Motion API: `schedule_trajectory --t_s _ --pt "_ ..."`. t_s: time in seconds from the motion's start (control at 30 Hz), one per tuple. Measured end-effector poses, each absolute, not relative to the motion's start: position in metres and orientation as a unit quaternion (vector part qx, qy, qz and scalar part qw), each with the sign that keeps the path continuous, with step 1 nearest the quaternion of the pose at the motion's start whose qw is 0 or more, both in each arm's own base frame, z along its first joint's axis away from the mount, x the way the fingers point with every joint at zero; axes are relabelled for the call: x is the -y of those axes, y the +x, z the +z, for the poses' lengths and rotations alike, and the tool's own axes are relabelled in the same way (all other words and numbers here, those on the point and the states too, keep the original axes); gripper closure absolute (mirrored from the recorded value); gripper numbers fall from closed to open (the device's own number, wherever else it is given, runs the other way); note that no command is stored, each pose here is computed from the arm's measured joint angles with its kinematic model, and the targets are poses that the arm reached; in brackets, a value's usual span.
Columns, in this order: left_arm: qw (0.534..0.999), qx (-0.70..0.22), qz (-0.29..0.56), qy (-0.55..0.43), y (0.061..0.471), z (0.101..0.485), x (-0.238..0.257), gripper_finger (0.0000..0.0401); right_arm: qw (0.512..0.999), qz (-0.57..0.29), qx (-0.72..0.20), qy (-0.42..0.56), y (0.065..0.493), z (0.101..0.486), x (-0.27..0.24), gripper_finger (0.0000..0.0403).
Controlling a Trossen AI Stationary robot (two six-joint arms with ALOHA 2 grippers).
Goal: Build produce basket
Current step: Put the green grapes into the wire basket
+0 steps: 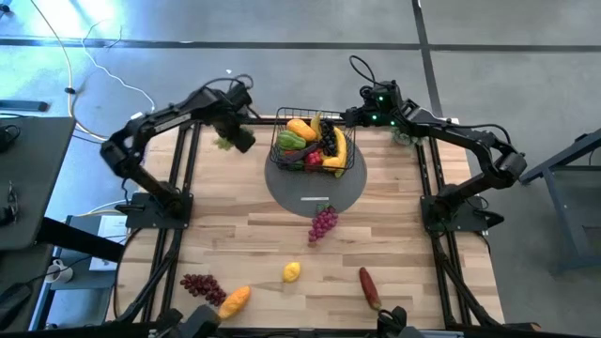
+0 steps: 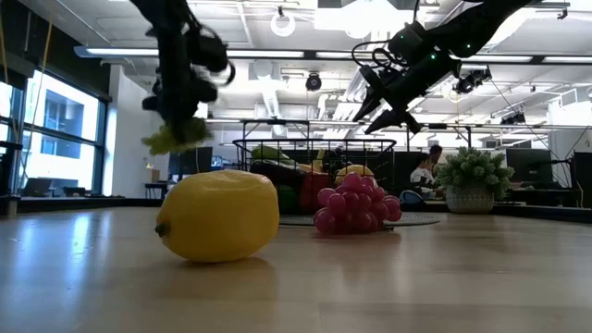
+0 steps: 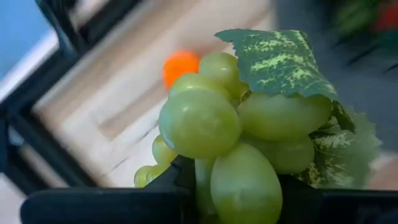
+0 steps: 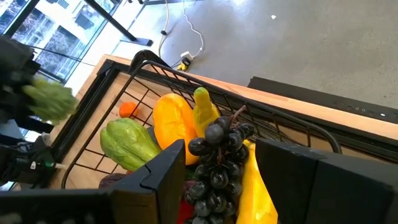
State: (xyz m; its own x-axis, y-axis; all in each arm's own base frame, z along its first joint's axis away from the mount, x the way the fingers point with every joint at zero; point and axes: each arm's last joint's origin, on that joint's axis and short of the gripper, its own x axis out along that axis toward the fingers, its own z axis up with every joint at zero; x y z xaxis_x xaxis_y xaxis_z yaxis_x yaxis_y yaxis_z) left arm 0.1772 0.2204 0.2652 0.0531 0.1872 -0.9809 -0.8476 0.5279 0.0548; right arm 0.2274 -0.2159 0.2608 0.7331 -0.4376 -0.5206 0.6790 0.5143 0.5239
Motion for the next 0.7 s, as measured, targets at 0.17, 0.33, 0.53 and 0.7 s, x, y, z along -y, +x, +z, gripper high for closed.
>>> schedule_trajectory --t_s 0.17,0.33,0.53,0.7 --pt "0.746 -0.444 0.403 -0.289 0.183 0.311 -0.215 0.0354 0.855 -0.326 -0.164 0.368 0.227 0.261 0.216 0.0226" --pt "0.799 -0.349 0.399 -0.283 0.198 0.330 -0.213 0.0354 0.857 -0.320 -0.165 0.370 0.228 0.261 0.215 0.0226" --pt "0.867 -0.237 0.338 -0.279 0.234 0.343 -0.210 0.0354 0.869 -0.311 -0.169 0.347 0.232 0.265 0.209 0.0226" --pt "0.909 -0.140 0.286 -0.268 0.266 0.352 -0.206 0.0354 0.869 -0.336 -0.152 0.330 0.237 0.278 0.210 0.0226"
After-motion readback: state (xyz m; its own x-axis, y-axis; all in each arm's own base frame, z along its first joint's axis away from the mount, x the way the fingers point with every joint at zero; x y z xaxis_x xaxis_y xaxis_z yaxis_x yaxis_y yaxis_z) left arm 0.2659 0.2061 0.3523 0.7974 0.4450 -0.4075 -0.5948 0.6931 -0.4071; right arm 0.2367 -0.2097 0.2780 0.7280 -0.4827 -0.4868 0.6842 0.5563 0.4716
